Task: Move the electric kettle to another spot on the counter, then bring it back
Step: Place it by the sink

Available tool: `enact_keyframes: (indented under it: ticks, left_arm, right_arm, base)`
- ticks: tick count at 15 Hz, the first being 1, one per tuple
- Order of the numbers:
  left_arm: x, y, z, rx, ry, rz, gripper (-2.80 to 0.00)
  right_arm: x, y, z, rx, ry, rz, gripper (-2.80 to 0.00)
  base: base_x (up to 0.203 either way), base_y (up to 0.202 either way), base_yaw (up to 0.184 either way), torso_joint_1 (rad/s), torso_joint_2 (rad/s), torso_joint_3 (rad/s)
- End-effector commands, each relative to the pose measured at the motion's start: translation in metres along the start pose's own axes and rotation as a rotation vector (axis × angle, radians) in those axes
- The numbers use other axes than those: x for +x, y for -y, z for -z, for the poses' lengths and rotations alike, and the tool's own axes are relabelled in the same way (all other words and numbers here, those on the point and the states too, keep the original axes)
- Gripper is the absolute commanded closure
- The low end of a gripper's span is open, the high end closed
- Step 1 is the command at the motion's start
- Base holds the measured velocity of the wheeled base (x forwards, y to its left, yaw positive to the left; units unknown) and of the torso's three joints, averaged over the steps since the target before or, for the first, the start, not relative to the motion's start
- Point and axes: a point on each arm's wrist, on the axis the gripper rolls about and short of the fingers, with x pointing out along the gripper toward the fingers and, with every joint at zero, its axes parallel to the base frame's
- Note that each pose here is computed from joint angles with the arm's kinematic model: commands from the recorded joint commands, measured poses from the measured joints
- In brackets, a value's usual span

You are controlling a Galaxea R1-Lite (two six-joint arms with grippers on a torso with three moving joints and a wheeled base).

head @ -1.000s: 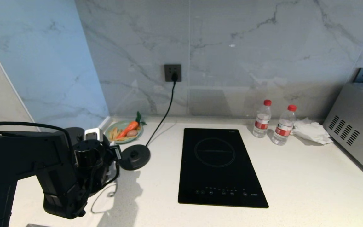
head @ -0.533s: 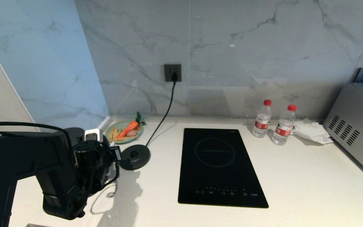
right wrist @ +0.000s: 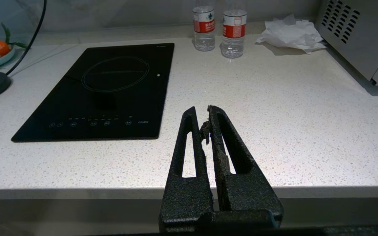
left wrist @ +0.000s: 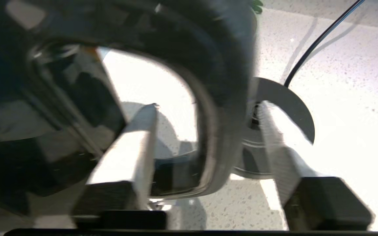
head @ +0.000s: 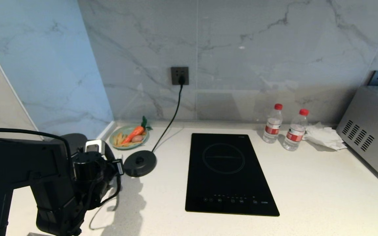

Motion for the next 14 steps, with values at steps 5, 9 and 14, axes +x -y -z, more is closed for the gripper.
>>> enact_keyframes:
  ticks: [5, 9, 14]
  left_arm:
    - [-0.008, -0.001, -0.007, -0.012, 0.017, 0.002, -2.80]
    - [-0.010, 0.003, -0.007, -0.009, 0.014, 0.018, -2.80]
    - [-0.009, 0.002, -0.005, -0.010, 0.012, 0.016, -2.80]
  right_arm:
    - [0.000, 0.000, 0.000, 0.000, -0.001, 0.001, 0.00]
    - [0.000, 0.000, 0.000, 0.000, -0.001, 0.000, 0.00]
    - [0.000, 0.000, 0.000, -0.001, -0.001, 0.000, 0.00]
  base:
    - [0.000, 0.000, 0.000, 0.000, 0.00, 0.000]
    - [0.000, 0.000, 0.000, 0.000, 0.00, 0.000]
    - [-0.020, 0.000, 0.000, 0.002, 0.00, 0.001]
